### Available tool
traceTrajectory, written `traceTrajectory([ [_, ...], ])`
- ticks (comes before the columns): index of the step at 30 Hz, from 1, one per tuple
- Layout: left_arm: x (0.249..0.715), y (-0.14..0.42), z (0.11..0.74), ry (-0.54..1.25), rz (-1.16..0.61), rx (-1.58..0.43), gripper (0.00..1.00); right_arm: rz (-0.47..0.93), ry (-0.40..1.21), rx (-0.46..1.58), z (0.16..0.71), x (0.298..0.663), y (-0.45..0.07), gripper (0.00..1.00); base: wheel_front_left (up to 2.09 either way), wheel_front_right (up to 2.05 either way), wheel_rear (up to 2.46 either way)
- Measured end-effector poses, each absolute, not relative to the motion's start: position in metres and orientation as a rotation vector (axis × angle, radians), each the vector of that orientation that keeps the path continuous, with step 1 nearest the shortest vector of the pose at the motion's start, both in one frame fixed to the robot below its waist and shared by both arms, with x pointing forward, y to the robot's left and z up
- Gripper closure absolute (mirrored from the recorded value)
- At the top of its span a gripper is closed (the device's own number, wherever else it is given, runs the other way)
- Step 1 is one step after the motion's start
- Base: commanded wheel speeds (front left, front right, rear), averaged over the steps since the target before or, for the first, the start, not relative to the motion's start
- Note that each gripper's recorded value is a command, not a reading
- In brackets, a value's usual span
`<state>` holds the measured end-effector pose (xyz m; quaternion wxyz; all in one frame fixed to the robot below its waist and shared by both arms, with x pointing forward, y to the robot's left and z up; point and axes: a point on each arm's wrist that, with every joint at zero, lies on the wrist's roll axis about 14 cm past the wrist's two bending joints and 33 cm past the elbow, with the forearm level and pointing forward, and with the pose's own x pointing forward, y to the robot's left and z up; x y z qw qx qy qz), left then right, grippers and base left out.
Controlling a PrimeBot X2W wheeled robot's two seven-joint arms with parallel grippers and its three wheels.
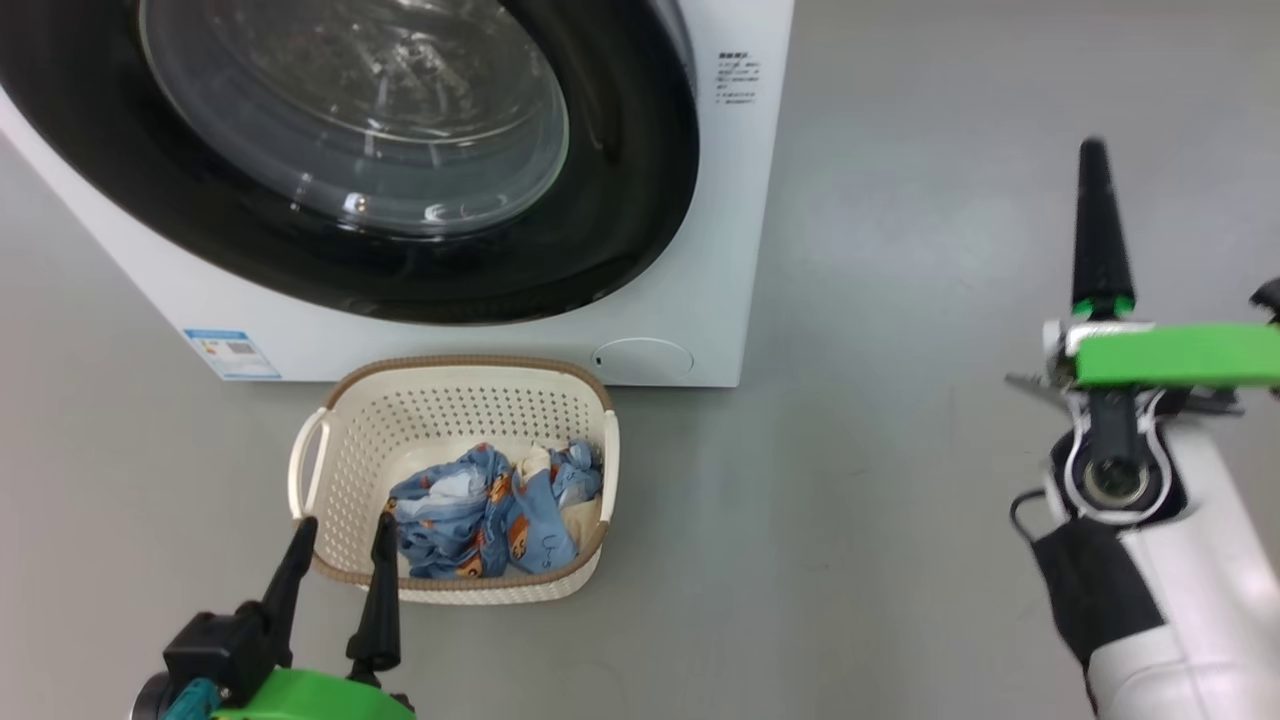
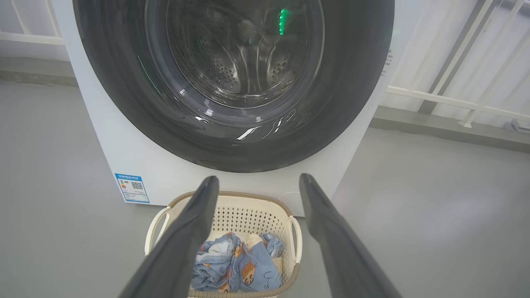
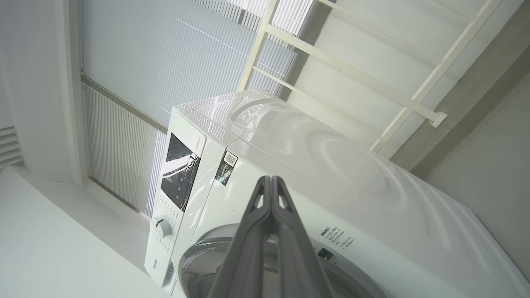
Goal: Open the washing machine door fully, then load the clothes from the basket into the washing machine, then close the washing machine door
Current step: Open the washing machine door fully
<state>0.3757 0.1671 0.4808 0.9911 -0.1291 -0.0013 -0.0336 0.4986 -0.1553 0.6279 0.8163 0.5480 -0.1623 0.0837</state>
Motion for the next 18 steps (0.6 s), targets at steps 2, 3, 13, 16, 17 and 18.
traceTrajectory([
  [2, 0.379, 0.169, 0.482, -0.008, -0.061, -0.26, 0.0, 0.209, -0.341, 1.228, 0.636, 0.508, -0.153, 1.0, 0.0, 0.0, 0.0],
  [3, 0.38, 0.17, 0.482, -0.009, -0.057, -0.261, 0.0, 0.223, -0.334, 1.261, 0.639, 0.512, -0.152, 1.0, 0.0, 0.0, 0.0],
  [13, 0.386, 0.178, 0.48, -0.005, -0.029, -0.279, 0.0, 0.401, -0.118, 1.378, 0.64, 0.554, -0.111, 1.0, 0.0, 0.0, 0.0],
  [16, 0.389, 0.179, 0.479, -0.005, -0.024, -0.286, 0.0, 0.447, -0.019, 1.401, 0.631, 0.565, -0.094, 1.0, 0.0, 0.0, 0.0],
  [17, 0.39, 0.179, 0.48, -0.005, -0.023, -0.291, 0.0, 0.457, 0.005, 1.407, 0.628, 0.569, -0.09, 1.0, 0.0, 0.0, 0.0],
  [18, 0.392, 0.179, 0.48, -0.005, -0.025, -0.295, 0.0, 0.47, 0.029, 1.413, 0.626, 0.573, -0.087, 1.0, 0.0, 0.0, 0.0],
])
